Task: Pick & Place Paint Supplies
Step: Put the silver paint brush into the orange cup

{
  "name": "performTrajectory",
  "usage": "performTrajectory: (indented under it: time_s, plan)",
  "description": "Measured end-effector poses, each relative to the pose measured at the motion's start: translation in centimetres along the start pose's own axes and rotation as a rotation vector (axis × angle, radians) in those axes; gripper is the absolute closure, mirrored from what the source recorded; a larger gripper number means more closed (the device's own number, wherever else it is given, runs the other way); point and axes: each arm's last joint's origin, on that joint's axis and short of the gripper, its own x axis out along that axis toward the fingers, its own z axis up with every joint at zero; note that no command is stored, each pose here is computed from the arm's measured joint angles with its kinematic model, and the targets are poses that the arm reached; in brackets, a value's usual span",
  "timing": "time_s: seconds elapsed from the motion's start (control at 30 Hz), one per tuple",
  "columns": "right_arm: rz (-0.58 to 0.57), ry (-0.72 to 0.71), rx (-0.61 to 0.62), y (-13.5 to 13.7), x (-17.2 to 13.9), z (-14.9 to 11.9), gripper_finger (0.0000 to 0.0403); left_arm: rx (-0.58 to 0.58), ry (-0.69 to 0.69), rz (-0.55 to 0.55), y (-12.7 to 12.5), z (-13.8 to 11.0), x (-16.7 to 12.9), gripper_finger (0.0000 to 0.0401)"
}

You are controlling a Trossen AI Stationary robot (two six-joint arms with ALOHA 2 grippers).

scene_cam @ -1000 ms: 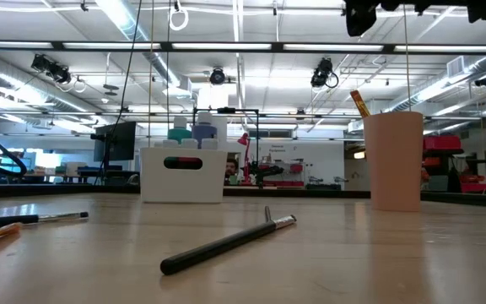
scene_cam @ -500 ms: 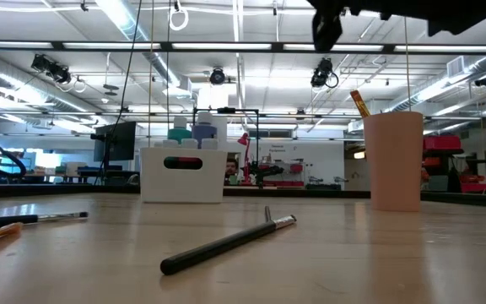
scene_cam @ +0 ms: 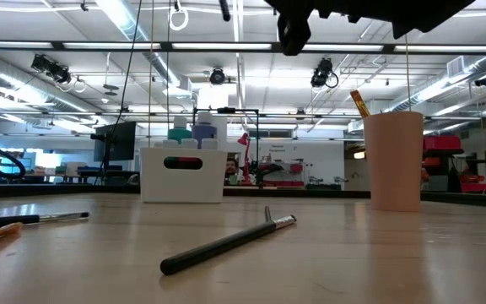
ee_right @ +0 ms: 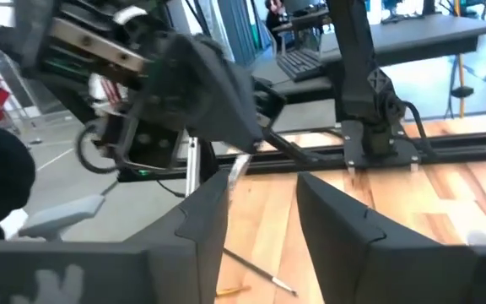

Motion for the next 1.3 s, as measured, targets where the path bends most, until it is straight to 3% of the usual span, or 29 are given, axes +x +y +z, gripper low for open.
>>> performTrajectory:
  time_s: [0.53,0.9,1.03,1.3]
  plan:
    - [-0.011,0.028,0.099,-0.1,0.1,-0.3,0.0252,0.057,0.025,-0.033,1.4,-1.1,4.1,0.0398]
    - [-0.027,0.034,0.075,-0.2,0.1,-0.3,0.0256,0.011,-0.004,-0.008,2.8,-1.8,6.3,0.0398]
    - [-0.043,0.03,0.072,-0.3,0.0,-0.3,0.0287,0.015,-0.007,-0.002,3.0,-2.0,6.7,0.0397]
    - [-0.062,0.029,0.049,-1.3,-0.1,-0.1,0.0387,0.007,-0.008,-0.004,2.9,-2.0,6.8,0.0394]
